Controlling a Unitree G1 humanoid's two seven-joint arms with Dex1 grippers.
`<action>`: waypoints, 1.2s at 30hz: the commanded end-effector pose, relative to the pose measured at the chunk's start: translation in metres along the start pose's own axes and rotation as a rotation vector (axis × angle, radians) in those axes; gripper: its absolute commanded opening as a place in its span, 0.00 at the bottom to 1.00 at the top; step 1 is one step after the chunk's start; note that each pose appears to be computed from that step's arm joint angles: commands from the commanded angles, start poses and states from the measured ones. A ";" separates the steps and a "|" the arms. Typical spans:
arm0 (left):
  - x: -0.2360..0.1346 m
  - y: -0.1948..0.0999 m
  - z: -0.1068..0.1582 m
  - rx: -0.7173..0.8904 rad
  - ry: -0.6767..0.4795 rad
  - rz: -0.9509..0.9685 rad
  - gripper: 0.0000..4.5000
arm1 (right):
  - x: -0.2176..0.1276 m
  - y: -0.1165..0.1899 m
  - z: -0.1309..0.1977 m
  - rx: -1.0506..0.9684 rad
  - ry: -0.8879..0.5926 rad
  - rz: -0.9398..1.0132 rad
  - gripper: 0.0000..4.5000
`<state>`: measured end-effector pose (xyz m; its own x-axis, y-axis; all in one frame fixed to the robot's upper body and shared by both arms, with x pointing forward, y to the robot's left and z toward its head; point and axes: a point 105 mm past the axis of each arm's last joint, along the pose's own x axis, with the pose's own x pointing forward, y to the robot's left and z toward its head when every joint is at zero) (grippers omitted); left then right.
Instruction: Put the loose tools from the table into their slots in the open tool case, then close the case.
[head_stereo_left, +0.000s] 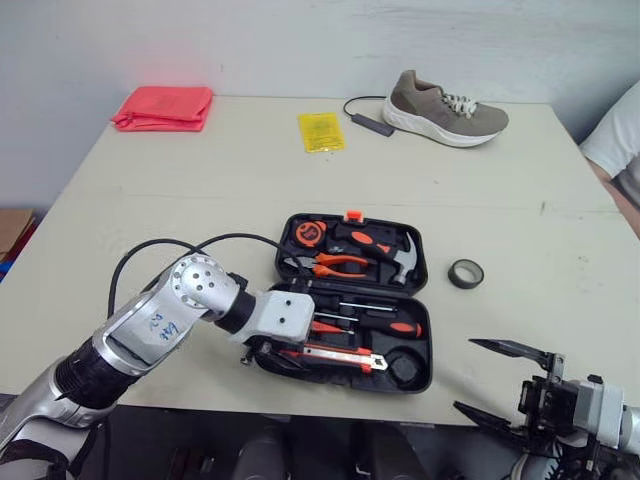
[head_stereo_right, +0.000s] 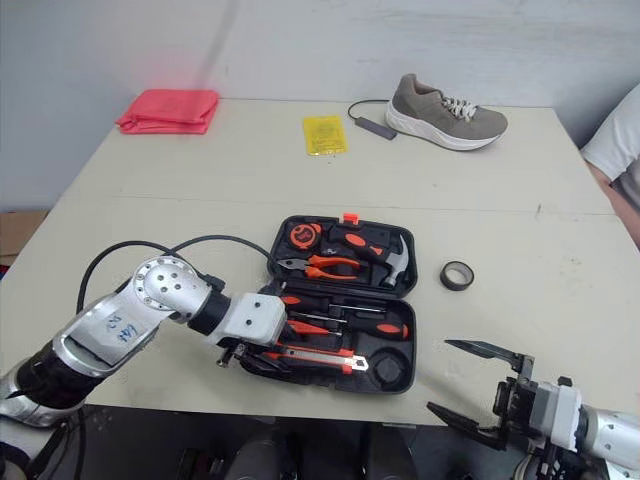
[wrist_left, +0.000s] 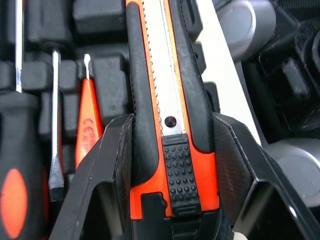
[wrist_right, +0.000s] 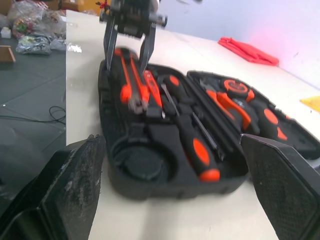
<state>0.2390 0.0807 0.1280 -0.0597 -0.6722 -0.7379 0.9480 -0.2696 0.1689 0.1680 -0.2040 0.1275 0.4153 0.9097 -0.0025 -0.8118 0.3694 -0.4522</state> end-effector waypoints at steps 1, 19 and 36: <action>0.000 0.005 -0.001 0.013 0.046 0.017 0.35 | 0.007 -0.009 0.019 -0.035 -0.001 -0.022 1.00; 0.009 0.016 0.015 0.093 -0.043 0.061 0.92 | 0.025 -0.020 0.037 -0.028 0.020 -0.047 1.00; -0.001 0.006 0.013 0.125 -0.442 0.061 0.15 | 0.029 -0.028 0.033 -0.019 0.033 -0.071 1.00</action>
<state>0.2416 0.0698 0.1429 -0.1632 -0.9114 -0.3778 0.9186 -0.2800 0.2788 0.1901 -0.1818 0.1632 0.4810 0.8765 -0.0199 -0.7874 0.4219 -0.4495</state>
